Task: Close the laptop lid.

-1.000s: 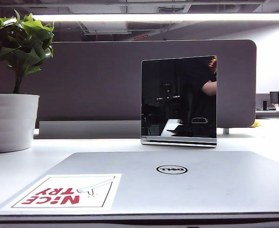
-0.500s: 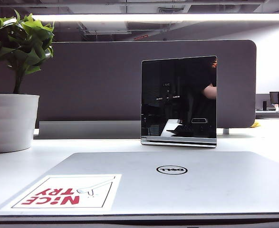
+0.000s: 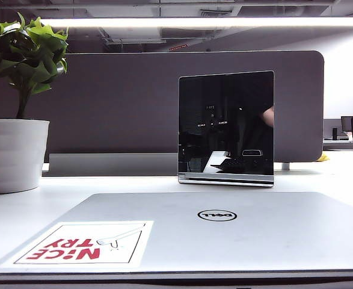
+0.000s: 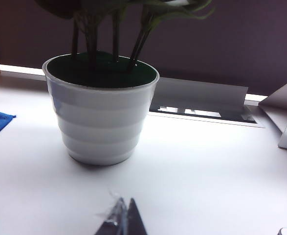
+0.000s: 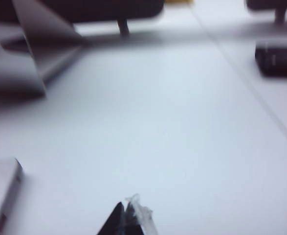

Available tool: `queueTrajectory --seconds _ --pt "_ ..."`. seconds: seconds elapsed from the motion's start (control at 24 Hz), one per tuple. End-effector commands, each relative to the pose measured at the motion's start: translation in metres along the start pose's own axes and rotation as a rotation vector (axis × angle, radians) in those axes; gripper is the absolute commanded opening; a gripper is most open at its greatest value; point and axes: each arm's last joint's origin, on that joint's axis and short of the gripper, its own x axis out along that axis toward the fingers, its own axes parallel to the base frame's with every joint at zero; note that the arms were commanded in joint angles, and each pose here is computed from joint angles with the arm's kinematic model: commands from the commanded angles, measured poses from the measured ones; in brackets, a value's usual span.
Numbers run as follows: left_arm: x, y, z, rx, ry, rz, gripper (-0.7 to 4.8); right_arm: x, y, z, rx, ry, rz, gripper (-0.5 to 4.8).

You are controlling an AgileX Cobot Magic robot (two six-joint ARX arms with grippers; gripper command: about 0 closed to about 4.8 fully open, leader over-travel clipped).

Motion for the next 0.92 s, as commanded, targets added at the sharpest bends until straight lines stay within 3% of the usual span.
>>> queueTrajectory --seconds 0.04,0.92 --pt "0.0 0.0 0.0013 0.004 -0.01 -0.003 -0.04 0.0041 -0.0008 -0.0105 0.04 -0.037 -0.003 0.0" --pt "0.0 0.0 0.0013 0.004 -0.01 -0.003 -0.05 0.0008 0.0034 -0.0025 0.038 -0.132 0.0 0.0"
